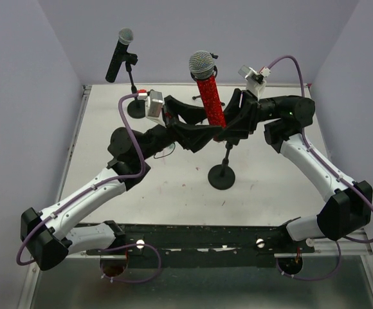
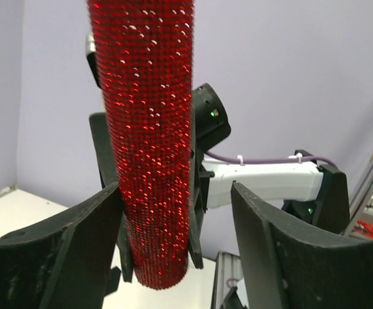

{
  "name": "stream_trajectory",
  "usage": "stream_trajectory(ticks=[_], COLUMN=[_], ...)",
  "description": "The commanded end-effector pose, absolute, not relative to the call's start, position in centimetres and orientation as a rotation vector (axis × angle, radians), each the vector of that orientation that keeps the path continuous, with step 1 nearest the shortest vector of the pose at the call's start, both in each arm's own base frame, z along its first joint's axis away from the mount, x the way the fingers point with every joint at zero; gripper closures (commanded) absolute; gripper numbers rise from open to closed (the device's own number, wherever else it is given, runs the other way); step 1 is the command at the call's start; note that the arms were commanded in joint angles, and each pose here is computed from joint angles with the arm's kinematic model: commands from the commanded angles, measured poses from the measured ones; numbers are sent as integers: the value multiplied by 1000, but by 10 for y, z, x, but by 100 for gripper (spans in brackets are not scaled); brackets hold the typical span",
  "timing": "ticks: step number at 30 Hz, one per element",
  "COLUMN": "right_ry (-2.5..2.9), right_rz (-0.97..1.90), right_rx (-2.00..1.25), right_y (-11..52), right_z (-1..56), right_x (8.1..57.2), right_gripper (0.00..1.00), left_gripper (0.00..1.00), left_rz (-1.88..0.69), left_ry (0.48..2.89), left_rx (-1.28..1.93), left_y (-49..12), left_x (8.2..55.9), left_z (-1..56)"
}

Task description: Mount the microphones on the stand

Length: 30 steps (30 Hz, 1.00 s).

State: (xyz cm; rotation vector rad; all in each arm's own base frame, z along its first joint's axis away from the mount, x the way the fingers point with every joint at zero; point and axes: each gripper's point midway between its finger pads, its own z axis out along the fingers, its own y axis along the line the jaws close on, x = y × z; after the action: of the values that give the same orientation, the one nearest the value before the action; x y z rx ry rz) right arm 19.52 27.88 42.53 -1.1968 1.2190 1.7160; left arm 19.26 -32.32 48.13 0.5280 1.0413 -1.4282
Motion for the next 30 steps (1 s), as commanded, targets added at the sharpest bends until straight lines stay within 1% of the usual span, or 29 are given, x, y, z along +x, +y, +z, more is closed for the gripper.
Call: stream_trajectory(ticks=[1, 13, 14, 18, 19, 21, 22, 23, 24, 25, 26, 27, 28, 30], right_ry=[1186, 1185, 1189, 1185, 1187, 1189, 1193, 1194, 1198, 1206, 1210, 1219, 1219, 1216], right_rz=[1705, 1705, 1705, 1702, 1703, 1703, 1704, 1703, 1703, 1704, 1702, 1701, 1695, 1681], right_rx=[-1174, -1181, -1179, -1183, -1182, -1181, -1180, -1180, -1178, -1176, -1174, -1170, -1176, -1199], right_y=[280, 280, 280, 279, 279, 279, 279, 280, 280, 280, 281, 281, 281, 281], right_z=[429, 428, 427, 429, 428, 427, 427, 426, 425, 424, 423, 421, 419, 415], right_x=[197, 195, 196, 194, 195, 195, 195, 195, 196, 197, 198, 200, 200, 199], right_gripper=[89, 88, 88, 88, 88, 88, 88, 88, 88, 86, 81, 72, 55, 25], left_gripper=[29, 32, 33, 44, 49, 63, 76, 91, 100, 100, 100, 100, 100, 100], left_rz=[-1440, -1459, -1458, -1448, -1445, -1440, -1439, -1441, -1442, -1443, -1438, -1436, -1432, -1430], left_ry=[907, 954, 955, 957, 953, 956, 953, 951, 951, 943, 938, 933, 932, 936], left_rx=[430, 424, 424, 425, 424, 429, 431, 434, 437, 442, 451, 460, 470, 494], left_y=[-315, -336, -337, -338, -337, -337, -337, -336, -336, -335, -334, -333, -331, -326], left_x=[194, 200, 200, 201, 201, 200, 200, 199, 198, 196, 194, 193, 191, 187], left_z=[510, 496, 496, 497, 498, 497, 498, 497, 497, 499, 499, 499, 500, 502])
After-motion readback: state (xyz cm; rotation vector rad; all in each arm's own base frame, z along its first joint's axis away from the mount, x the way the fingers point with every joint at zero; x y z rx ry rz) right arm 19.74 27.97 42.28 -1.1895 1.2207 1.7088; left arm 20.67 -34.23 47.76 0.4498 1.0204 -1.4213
